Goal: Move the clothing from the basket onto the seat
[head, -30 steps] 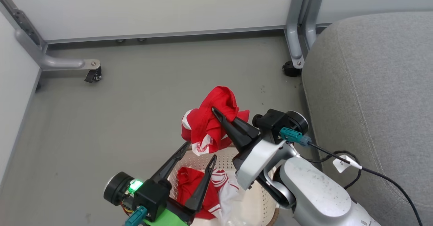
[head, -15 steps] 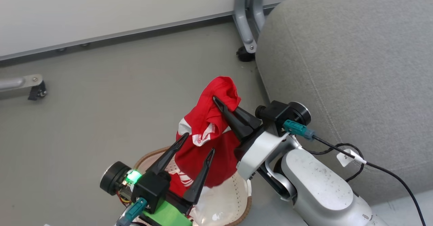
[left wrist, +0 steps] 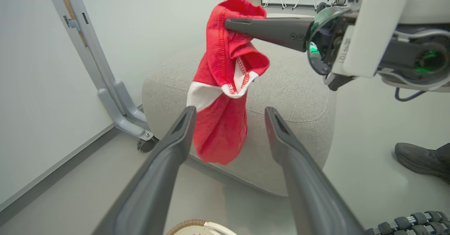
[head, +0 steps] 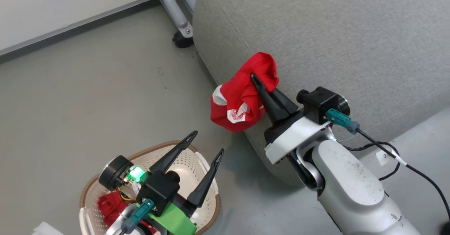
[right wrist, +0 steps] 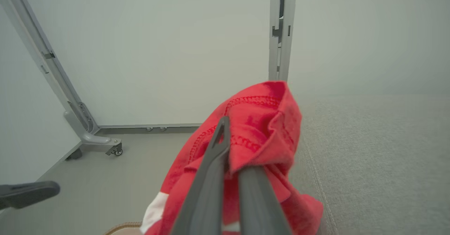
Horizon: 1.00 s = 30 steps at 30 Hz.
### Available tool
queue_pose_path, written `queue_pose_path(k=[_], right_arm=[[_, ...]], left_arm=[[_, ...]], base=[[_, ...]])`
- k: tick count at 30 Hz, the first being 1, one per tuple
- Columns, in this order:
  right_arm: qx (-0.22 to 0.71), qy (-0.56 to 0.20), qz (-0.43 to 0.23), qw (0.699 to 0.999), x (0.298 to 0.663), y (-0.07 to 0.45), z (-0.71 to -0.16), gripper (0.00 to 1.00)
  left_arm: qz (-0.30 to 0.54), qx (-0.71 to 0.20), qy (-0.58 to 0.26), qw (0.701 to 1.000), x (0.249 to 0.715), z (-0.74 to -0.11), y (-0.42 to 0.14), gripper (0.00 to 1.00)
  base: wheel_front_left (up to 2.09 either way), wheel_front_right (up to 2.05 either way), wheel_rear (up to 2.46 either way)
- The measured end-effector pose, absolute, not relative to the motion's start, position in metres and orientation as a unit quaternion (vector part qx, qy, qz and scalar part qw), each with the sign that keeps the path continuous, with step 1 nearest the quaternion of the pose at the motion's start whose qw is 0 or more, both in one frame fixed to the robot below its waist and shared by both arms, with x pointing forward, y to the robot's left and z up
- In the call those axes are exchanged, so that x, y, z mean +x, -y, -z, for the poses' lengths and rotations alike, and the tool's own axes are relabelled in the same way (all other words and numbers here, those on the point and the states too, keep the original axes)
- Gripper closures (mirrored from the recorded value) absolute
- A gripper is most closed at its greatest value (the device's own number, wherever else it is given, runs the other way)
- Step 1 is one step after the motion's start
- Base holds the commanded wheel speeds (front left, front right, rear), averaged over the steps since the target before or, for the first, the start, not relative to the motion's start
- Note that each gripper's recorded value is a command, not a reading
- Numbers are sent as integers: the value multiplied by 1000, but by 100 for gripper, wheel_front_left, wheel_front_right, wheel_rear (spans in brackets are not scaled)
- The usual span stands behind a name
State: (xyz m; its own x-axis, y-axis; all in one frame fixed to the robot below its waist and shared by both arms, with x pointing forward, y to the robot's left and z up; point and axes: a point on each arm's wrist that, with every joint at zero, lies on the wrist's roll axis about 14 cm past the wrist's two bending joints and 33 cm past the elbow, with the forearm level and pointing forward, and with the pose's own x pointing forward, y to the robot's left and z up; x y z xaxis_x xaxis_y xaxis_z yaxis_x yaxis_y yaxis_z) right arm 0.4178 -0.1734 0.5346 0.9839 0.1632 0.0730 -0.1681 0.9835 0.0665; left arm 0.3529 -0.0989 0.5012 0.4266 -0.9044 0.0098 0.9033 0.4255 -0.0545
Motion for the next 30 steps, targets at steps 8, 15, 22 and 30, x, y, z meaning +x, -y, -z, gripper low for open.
queue_pose_path(k=[8, 15, 22, 30], right_arm=[[15, 31, 9, 999, 419, 242, -530, 100], [-42, 78, 82, 993, 444, 316, -573, 100], [-114, 122, 123, 978, 481, 373, -626, 100], [-118, 81, 160, 977, 521, 413, -599, 100]], left_arm=[[572, -41, -28, 818, 355, -485, 121, 0], [591, -54, -16, 805, 367, -482, 131, 0], [596, -59, 5, 801, 388, -479, 132, 0], [579, -62, 7, 813, 416, -458, 120, 0]], base=[[0, 0, 0], [0, 0, 0], [0, 0, 0], [0, 0, 0]])
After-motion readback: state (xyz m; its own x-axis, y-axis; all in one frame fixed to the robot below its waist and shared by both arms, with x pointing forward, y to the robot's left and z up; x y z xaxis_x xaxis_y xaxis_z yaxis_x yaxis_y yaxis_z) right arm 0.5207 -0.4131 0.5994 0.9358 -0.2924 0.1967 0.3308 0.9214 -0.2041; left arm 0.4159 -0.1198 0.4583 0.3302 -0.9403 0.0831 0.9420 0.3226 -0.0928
